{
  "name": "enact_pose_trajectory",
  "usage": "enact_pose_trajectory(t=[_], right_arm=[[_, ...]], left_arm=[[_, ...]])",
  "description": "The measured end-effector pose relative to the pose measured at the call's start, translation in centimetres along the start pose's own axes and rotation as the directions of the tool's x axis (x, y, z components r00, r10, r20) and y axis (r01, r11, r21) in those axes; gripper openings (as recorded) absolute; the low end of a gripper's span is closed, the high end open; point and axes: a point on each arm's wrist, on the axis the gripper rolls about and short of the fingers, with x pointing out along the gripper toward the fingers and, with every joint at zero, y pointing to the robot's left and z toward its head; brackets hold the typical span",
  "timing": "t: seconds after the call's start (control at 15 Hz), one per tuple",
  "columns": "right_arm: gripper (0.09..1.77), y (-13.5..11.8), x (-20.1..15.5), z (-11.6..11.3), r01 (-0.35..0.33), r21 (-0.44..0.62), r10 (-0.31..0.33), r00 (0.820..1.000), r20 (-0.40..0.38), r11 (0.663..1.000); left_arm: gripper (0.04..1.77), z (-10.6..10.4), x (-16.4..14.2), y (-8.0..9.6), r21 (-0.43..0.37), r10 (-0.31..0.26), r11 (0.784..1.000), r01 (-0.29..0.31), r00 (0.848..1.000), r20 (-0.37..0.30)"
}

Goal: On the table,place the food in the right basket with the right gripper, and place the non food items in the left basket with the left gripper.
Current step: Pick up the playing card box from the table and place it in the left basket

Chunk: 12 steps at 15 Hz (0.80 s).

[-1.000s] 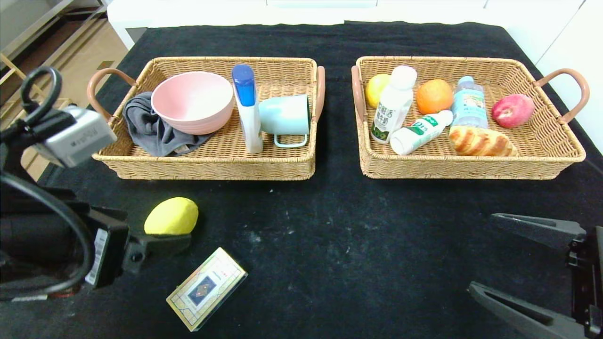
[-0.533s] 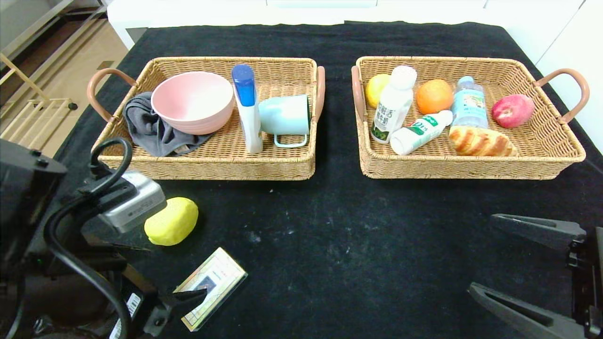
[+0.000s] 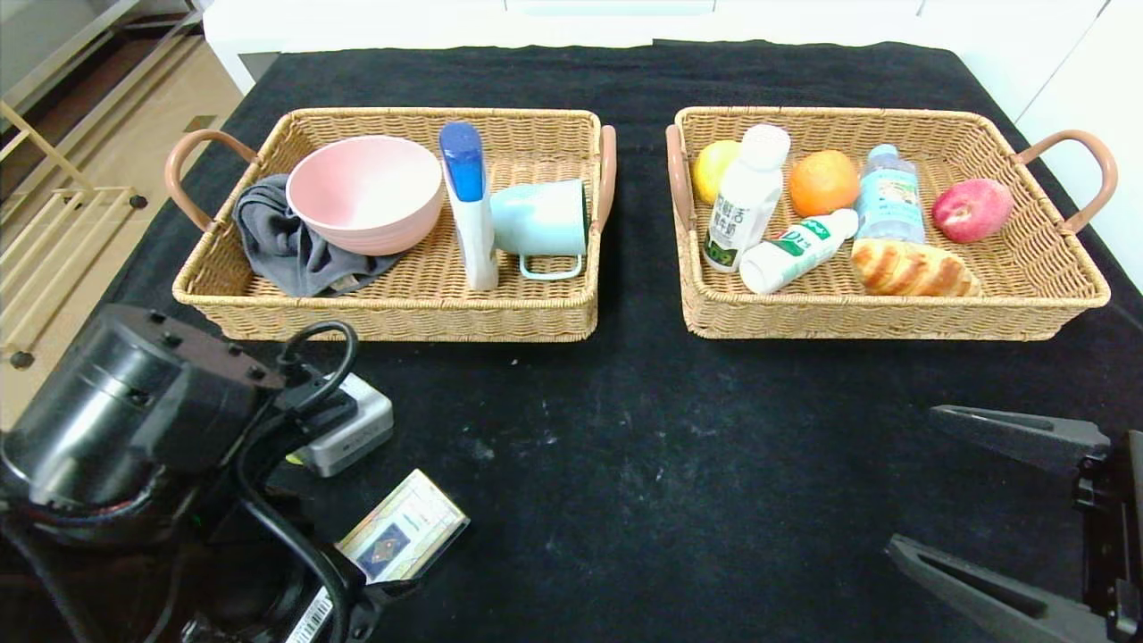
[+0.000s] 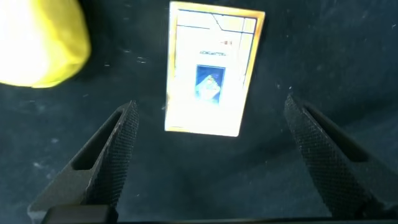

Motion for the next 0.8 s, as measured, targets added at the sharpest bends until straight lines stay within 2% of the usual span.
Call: enact_pose_trajectory(t=[0.53, 0.8], right_arm=[[1.71, 0.0, 0.0, 0.0, 0.001, 0.000, -0.001, 1.000, 0.000, 1.000], [1.71, 0.0, 0.0, -0.1, 0.000, 0.001, 0.000, 1.000, -0.002, 1.000]], left_arm=[[1.71, 0.3, 2.5, -1.0, -0.022, 0.023, 0.999, -0.025, 0.997, -0.072], [1.71, 0.5, 3.4, -1.2, -0.023, 0.050, 0.998, -0.052, 0.996, -0.074]])
